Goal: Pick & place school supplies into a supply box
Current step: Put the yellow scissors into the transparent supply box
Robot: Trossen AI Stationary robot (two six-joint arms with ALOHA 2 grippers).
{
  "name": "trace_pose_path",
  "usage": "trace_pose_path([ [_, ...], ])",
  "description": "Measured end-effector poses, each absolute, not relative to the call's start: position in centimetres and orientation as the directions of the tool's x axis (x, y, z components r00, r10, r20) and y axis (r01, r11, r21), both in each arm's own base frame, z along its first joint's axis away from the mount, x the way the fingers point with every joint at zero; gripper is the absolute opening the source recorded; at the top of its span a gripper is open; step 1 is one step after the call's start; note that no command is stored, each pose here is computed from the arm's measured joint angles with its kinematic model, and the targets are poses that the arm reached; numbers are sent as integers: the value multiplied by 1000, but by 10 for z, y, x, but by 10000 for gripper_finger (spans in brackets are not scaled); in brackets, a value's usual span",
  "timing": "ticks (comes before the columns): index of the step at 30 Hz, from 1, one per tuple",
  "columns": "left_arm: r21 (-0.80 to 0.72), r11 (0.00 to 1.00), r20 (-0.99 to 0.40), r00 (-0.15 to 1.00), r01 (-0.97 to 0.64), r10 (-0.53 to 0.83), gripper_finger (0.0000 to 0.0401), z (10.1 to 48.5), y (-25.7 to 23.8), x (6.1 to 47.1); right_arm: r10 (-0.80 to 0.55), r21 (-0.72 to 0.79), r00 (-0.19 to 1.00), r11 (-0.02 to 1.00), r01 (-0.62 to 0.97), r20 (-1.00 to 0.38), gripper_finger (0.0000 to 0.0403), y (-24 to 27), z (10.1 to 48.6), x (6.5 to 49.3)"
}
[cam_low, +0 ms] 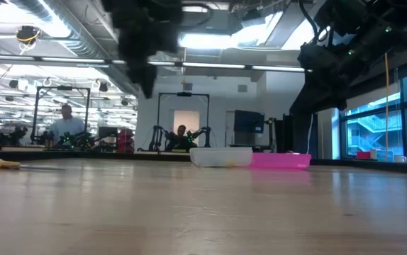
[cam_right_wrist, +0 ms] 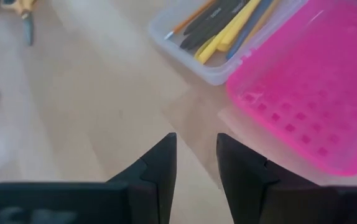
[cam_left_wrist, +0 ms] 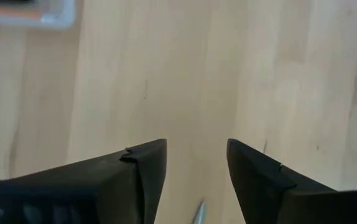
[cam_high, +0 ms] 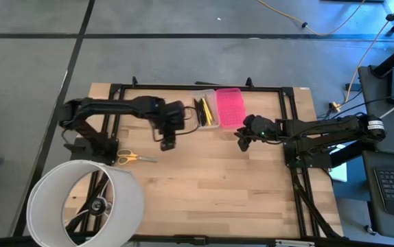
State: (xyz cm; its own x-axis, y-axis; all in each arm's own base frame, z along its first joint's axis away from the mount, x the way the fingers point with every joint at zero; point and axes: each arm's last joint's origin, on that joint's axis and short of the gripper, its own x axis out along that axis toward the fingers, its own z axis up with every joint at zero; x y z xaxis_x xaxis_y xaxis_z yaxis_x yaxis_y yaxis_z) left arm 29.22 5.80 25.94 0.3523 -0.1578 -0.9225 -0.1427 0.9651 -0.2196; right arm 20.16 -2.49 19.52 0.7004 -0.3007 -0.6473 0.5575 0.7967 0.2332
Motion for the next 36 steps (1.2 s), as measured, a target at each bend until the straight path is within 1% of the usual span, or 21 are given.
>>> trace_pose_path([
  [4,-178,961,-935,341,-210,-99,158,253,53,255,-344,226,691,774,592,-635,119,-26,196,202],
  [7,-160,951,-938,342,-263,-63,158,240,48,230,-377,212,681,759,616,-628,119,-27,196,201],
  [10,-188,923,-935,349,-336,-64,157,224,43,209,-378,211,680,758,617,-628,119,-27,196,201],
  [13,-214,875,-948,308,-435,-79,158,208,38,191,-378,212,680,758,617,-628,119,-27,196,201],
  [15,-223,854,-955,279,-471,-95,159,201,35,182,-378,211,680,758,617,-629,119,-27,196,201],
  [19,-219,853,-960,261,-473,-102,156,194,33,174,-378,214,680,756,619,-628,119,-27,196,201],
  [22,-223,880,-959,255,-419,-122,152,195,31,173,-378,227,679,746,626,-629,119,-27,196,201],
  [24,-169,901,-973,212,-400,-88,151,194,28,170,-378,229,679,745,627,-629,119,-27,196,201],
  [26,-80,890,-988,153,-450,-12,151,193,26,166,-378,231,679,743,628,-629,119,-27,196,201],
  [28,-44,855,-992,123,-516,24,151,191,25,164,-378,238,679,738,632,-629,119,-27,196,201],
  [31,-58,817,-995,97,-574,-2,150,187,20,160,-378,246,679,732,635,-629,119,-27,196,201],
  [36,-45,830,-998,53,-556,-19,148,177,9,154,-378,243,679,734,634,-629,119,-27,196,201],
])
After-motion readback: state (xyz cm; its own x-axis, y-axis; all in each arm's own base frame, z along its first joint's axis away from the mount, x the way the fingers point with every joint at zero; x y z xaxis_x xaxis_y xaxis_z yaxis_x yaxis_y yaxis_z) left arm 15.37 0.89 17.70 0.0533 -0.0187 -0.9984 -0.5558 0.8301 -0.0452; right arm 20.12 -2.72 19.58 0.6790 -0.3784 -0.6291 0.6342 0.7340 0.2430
